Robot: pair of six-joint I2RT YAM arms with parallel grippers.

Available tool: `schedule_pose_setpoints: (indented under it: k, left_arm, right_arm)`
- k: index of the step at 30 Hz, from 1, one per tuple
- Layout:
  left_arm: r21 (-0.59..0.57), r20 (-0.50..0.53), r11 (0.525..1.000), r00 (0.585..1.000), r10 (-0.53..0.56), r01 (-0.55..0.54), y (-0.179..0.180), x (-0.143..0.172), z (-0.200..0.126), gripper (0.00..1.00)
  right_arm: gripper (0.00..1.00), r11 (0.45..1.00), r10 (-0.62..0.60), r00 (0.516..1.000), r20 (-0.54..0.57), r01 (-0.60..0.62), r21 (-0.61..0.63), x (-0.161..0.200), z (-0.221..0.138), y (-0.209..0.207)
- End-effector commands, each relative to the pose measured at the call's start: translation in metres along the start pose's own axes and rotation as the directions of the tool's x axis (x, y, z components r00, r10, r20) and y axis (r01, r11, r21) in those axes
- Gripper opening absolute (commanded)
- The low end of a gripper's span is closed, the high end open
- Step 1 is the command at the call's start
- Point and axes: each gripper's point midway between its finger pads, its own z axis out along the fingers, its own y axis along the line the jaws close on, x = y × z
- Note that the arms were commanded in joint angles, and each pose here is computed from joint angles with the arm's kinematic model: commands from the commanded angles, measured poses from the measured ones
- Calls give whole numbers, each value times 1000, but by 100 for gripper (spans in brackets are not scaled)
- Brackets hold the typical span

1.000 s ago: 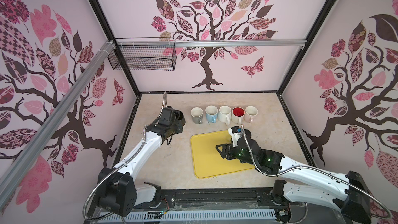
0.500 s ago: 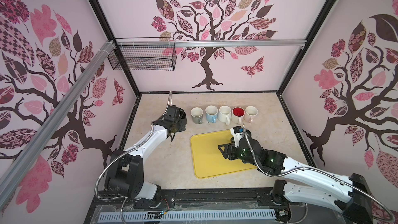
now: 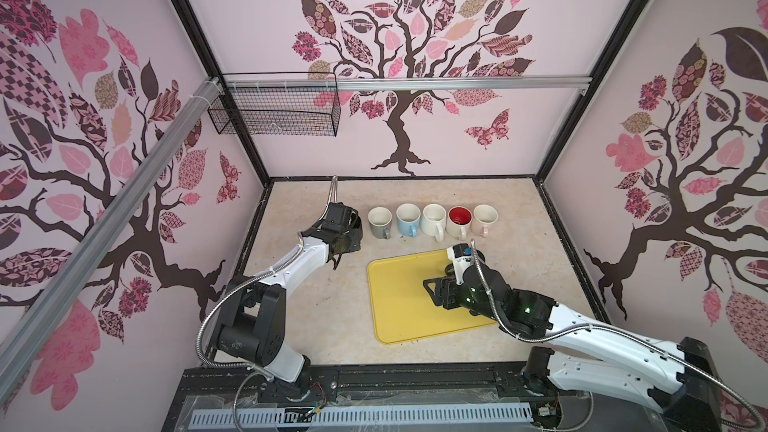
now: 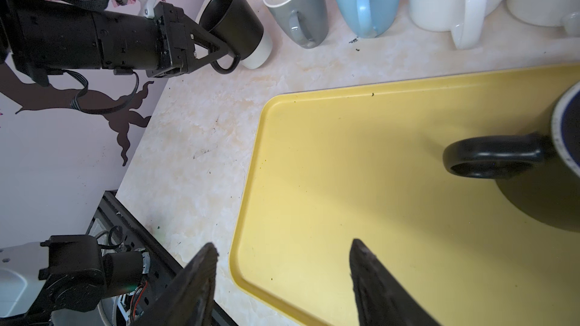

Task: Turn the mug right side up
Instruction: Place the mug at the top-center of the table.

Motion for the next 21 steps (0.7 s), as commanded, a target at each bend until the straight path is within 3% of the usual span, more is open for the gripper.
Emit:
schedule_pose_setpoints:
  k: [1, 21]
  left_arm:
    - [46, 166, 999, 986, 9, -17, -21, -55, -16, 0]
    - [-36, 153, 995, 984, 96, -92, -29, -55, 3, 0]
  right_arm:
    - [68, 1000, 8, 999, 42, -8, -7, -15, -7, 6]
    - [69, 1000, 7, 999, 45, -8, 18, -13, -7, -1]
